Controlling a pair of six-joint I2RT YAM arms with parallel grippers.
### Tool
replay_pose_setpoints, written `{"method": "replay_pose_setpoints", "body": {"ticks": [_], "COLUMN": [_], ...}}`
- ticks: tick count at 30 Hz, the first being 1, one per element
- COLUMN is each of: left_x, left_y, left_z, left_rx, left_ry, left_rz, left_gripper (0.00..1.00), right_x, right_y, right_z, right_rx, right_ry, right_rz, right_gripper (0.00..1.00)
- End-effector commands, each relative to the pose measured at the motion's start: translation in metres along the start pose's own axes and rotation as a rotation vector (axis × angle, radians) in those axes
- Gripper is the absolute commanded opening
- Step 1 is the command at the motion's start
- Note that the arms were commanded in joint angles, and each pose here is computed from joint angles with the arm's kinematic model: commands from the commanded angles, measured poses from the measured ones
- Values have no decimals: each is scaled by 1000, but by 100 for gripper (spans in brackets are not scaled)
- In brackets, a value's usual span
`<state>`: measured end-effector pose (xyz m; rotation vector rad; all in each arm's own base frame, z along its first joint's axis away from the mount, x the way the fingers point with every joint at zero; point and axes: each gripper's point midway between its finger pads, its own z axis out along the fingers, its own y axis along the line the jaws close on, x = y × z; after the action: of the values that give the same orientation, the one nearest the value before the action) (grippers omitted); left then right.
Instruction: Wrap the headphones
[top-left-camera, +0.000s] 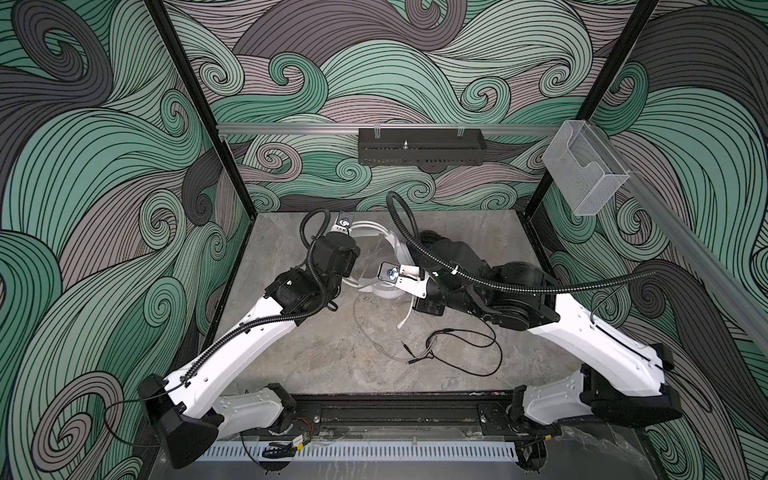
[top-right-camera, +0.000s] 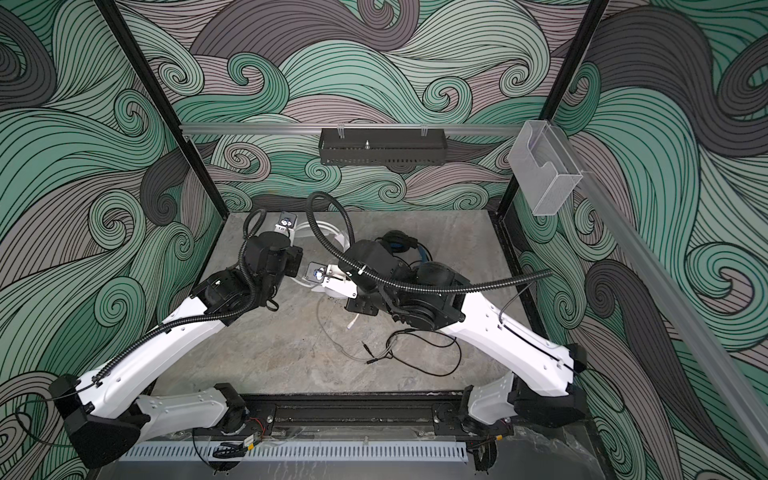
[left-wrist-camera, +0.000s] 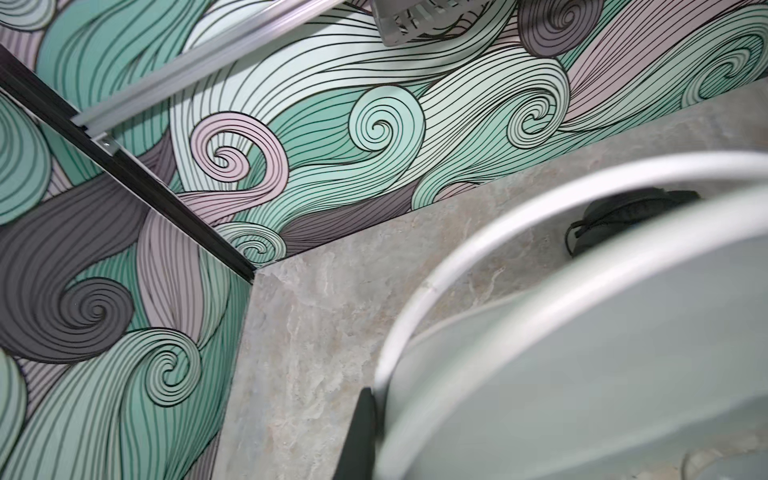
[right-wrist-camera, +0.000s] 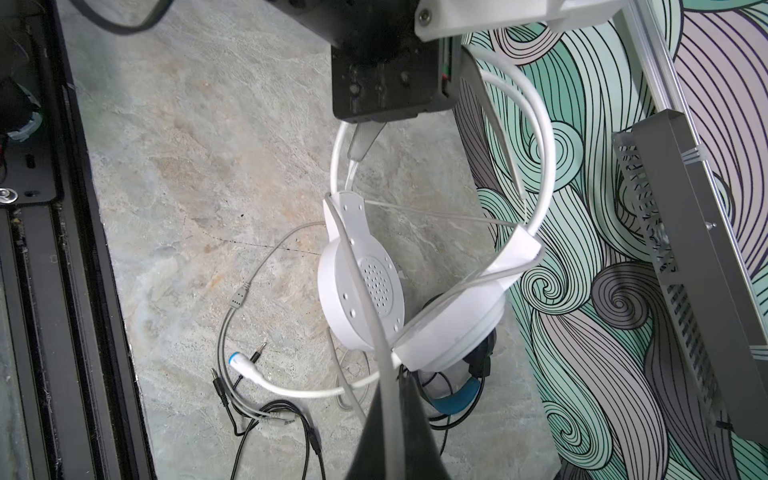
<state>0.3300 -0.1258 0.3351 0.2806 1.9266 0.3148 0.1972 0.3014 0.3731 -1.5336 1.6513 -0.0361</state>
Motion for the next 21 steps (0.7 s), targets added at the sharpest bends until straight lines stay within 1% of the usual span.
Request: {"method": "replay_pose_setpoints", "body": {"ticks": [1, 4, 7, 11, 17, 19, 21], "left_x": [-22, -25, -27, -35, -48, -56, -62], "left_y": [27, 26, 22, 30, 35, 36, 37], "left_z": [-11, -13, -12, -13, -5, -2, 0], "left_rx": [-104, -89, -70, -111, -184, -203, -225], "left_ry": [-86, -95, -85, -96, -129, -140, -150], "left_rz": [-52, -101, -158, -225, -271, -285, -285], "left_gripper": [0, 0, 0, 0, 0, 0, 0], "right_x": [-11, -23, -40, -55, -61, -58, -52], "right_y": [-5, -1, 12, 27, 44, 48, 46], "right_z": [-19, -21, -18, -15, -15, -13, -12], "right_rx": [-8, -55, -137, -234, -340, -349, -328], "right_ry": [-55, -98, -162, -216, -228, -219, -205], "right_rz": [26, 99, 198, 313, 417, 433, 437], "right_gripper": [0, 0, 0, 0, 0, 0, 0]}}
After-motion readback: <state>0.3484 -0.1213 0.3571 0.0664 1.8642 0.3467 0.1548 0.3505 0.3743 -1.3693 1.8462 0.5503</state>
